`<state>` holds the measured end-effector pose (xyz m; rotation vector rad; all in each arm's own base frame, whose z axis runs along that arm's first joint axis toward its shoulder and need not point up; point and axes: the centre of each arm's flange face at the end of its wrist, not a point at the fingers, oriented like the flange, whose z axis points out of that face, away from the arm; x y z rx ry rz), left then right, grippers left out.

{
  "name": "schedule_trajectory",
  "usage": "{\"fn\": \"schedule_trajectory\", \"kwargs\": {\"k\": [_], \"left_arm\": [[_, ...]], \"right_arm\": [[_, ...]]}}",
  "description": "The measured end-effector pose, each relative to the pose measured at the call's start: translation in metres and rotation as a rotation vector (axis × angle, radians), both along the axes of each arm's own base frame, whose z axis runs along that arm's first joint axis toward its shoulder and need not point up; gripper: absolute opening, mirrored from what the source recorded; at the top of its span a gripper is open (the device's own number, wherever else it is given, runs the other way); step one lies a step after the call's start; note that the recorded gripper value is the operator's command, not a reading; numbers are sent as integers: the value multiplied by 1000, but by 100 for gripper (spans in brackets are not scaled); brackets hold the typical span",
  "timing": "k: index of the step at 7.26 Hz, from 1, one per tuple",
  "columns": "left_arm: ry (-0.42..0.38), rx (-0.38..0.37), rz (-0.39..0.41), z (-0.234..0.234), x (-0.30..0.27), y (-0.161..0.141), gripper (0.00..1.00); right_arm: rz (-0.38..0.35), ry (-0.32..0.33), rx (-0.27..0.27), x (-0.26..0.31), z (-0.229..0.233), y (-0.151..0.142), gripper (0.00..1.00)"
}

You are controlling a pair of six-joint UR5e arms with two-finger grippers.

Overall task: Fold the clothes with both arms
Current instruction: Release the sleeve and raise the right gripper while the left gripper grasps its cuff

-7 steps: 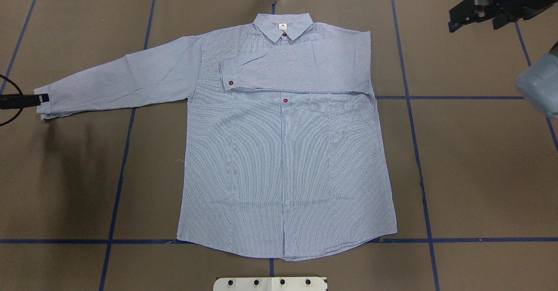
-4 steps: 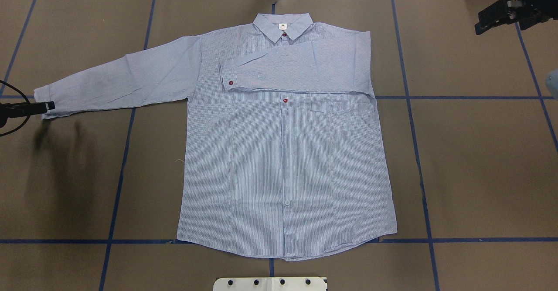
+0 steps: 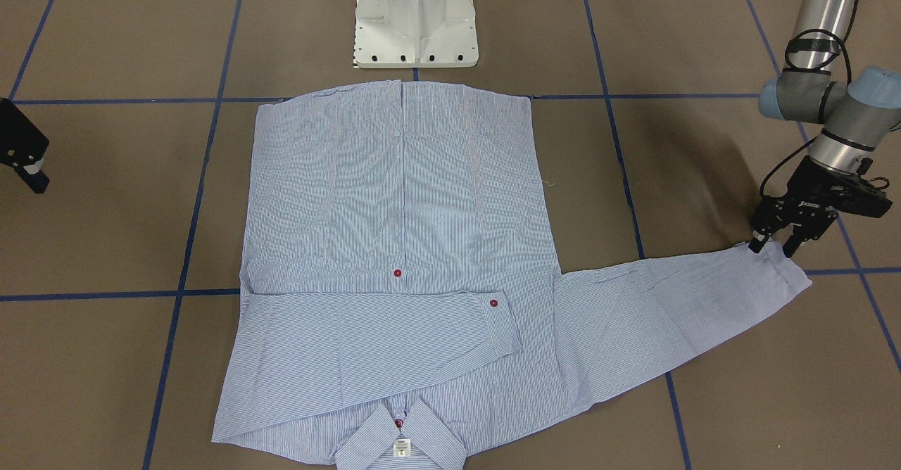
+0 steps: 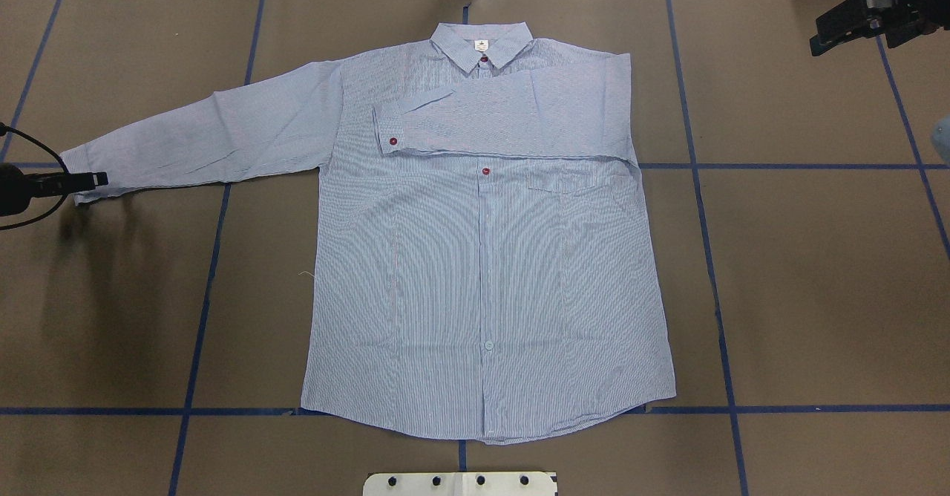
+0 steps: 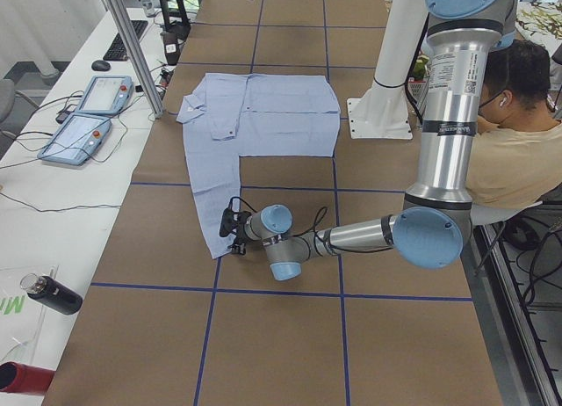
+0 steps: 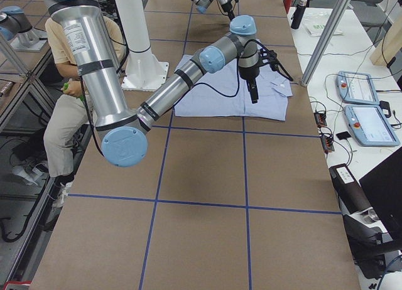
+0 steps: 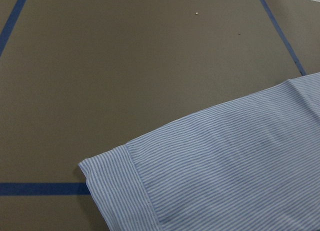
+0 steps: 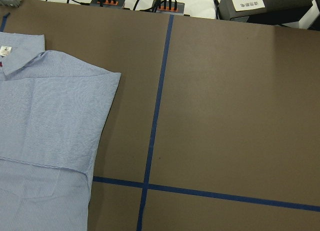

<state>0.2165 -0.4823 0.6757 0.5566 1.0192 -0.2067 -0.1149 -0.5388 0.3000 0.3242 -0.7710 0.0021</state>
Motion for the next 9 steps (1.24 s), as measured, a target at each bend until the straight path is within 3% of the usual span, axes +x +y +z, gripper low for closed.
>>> {"fn": "schedule_trajectory", "kwargs": {"k": [3, 5, 6, 9], "left_arm": [[-22, 18, 54, 5, -6, 13, 76], [-27, 19, 56, 5, -5, 13, 18], [-27, 20, 54, 4, -4, 12, 0], [-22, 27, 53, 1, -5, 12, 0]], "right_arm": [[3, -1, -3, 0, 0, 0, 100], [4, -2, -3, 0, 0, 0, 100], [4, -3, -2, 0, 0, 0, 100], [5, -3, -5, 0, 0, 0, 100]]}}
